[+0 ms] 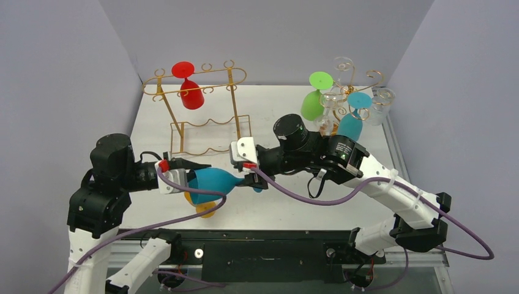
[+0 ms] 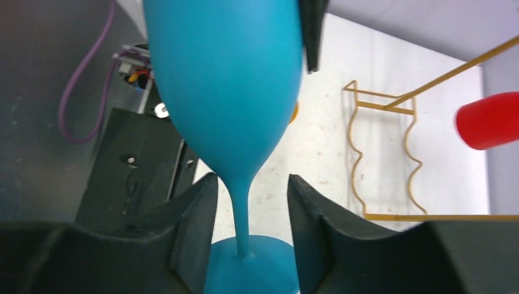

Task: Place the wine glass upside down on the wine glass rack
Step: Turn the wine glass upside down at the wine rack.

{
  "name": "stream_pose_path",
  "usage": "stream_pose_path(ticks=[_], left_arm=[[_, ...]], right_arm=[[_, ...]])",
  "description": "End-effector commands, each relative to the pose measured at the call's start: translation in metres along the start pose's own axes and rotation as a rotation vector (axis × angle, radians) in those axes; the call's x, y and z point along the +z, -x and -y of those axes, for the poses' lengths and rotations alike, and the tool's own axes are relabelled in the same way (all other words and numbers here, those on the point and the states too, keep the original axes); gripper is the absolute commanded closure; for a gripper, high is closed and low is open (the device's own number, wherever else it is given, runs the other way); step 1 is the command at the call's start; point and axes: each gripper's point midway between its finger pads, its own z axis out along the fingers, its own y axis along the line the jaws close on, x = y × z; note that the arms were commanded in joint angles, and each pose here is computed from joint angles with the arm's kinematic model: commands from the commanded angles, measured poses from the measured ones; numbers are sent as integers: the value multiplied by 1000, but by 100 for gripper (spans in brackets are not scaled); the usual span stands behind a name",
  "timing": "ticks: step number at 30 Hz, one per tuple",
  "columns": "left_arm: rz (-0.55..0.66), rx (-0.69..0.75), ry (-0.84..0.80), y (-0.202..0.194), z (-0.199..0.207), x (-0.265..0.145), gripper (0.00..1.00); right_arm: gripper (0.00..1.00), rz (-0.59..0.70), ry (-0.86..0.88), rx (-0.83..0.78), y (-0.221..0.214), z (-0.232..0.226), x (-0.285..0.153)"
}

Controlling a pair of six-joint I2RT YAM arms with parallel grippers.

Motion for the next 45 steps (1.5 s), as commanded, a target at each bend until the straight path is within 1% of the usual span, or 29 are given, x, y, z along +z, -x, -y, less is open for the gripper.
stream_pose_path(ticks=[1,3,6,9,12,13,16,19,24,27,29,33,36,37,38,39,40,41,43,44,45], left_arm=[[9,209,145,5,-24,-6,100],[5,308,224,3,-37,-9,100],[-1,463,340,11,-57,-18,100],[-7,587,426,22,-74,-26,100],[8,690,499,34,-84,-33,100],[12,727,518,38,-84,-36,100],[9,778,526,40,-82,-38,100],[-9,799,505,36,-77,-38,100],[-17,792,503,34,-76,-39,100],[-24,791,495,31,-75,-37,100],[-24,792,493,31,-75,-37,100],[-23,781,488,29,-75,-36,100],[-13,775,490,32,-75,-36,100],[-10,769,491,32,-75,-36,100],[-10,763,489,31,-75,-35,100],[-11,757,489,30,-75,-35,92],[-13,749,487,29,-74,-35,74],[-14,743,489,28,-74,-35,60],[-18,729,493,27,-74,-36,47],[-21,723,496,27,-74,-37,39],[-26,712,502,27,-75,-38,26]], right_arm=[[52,145,-213,-6,46,36,-21],[42,170,-284,21,51,46,-30],[38,226,-413,80,61,63,-53],[36,288,-579,198,61,87,-80],[38,290,-681,312,47,105,-92],[39,273,-696,330,42,110,-92],[44,224,-712,352,31,120,-87],[47,209,-710,333,30,127,-84],[51,198,-701,315,31,134,-82],[56,220,-680,314,36,135,-78],[62,224,-669,313,37,137,-74],[80,221,-648,310,36,140,-65],[90,207,-650,303,33,146,-59],[98,200,-657,294,33,148,-58],[100,193,-670,286,32,151,-58],[100,191,-684,278,31,154,-59],[100,193,-698,265,32,158,-59],[100,195,-714,253,32,161,-61],[100,203,-753,228,36,169,-65],[100,204,-776,214,38,174,-69],[100,207,-803,201,40,180,-74]])
